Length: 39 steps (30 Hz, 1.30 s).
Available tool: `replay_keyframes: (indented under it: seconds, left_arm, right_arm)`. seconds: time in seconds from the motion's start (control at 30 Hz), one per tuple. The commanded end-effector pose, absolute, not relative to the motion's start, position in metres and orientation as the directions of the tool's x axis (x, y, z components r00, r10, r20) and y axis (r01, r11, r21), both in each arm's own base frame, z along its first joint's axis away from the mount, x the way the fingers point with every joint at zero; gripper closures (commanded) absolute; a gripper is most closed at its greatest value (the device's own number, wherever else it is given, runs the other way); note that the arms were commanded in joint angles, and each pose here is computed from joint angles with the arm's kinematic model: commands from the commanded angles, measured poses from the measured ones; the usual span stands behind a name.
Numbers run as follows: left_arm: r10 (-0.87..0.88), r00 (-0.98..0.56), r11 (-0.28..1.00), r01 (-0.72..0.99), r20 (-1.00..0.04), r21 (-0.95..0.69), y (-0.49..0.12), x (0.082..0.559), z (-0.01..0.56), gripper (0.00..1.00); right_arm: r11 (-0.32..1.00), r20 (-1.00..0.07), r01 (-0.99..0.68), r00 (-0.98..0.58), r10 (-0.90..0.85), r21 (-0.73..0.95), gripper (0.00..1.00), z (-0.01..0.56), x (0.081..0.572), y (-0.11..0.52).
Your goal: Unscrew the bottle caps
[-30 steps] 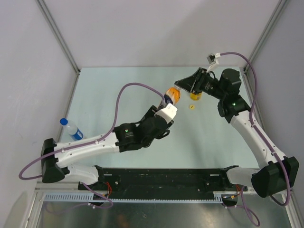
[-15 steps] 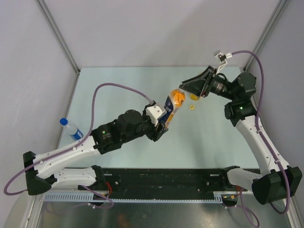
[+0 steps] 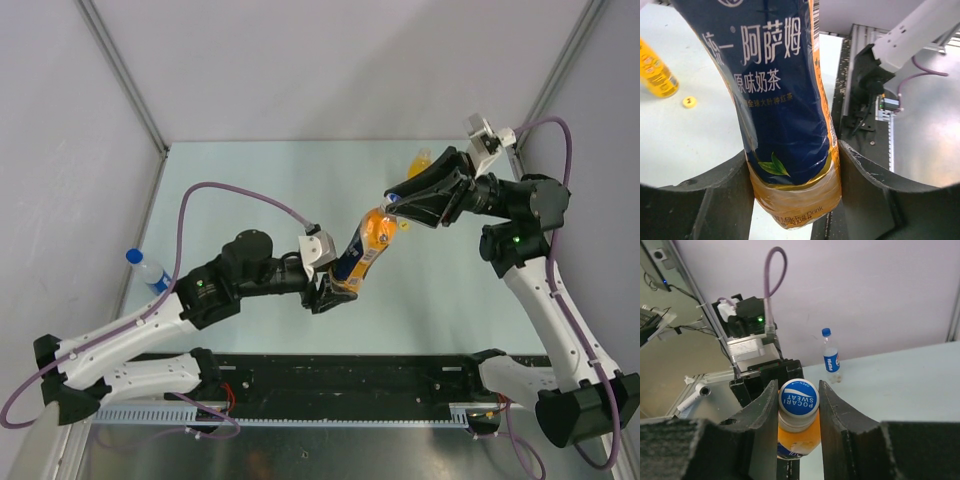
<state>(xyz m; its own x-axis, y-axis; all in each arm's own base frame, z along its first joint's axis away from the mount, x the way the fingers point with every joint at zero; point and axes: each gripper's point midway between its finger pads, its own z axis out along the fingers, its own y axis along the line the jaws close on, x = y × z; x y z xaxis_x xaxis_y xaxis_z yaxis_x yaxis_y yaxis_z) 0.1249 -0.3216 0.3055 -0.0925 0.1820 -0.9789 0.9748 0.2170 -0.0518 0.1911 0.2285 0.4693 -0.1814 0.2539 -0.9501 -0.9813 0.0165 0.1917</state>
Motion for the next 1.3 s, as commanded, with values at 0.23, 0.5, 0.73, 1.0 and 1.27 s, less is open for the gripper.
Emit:
replay_keyframes:
  seconds: [0.23,0.5,0.73,1.0,1.27]
  left_arm:
    - [0.055,0.035,-0.003,0.999,-0.998,0.035,-0.331,0.091,0.339,1.00]
    - [0.074,0.016,0.200,0.979,-0.997,0.031,-0.314,0.122,0.323,1.00]
    - [0.089,-0.004,0.272,0.962,-0.996,0.021,-0.305,0.133,0.310,1.00]
    - [0.106,-0.014,0.307,0.951,-0.994,0.019,-0.303,0.140,0.302,1.00]
    - [0.106,-0.017,0.340,0.940,-0.994,0.020,-0.300,0.145,0.300,1.00]
  right_arm:
    - [0.016,-0.945,-0.991,-0.121,0.305,0.132,1.00,0.481,0.187,0.232]
    - [0.026,-0.928,-0.982,-0.168,0.332,0.186,0.56,0.484,0.194,0.231]
    - [0.016,-0.928,-0.982,-0.175,0.329,0.191,0.13,0.483,0.195,0.232]
    - [0.031,-0.923,-0.976,-0.191,0.334,0.214,0.04,0.480,0.202,0.233]
    - [0.044,-0.926,-0.974,-0.197,0.322,0.222,0.04,0.475,0.205,0.235]
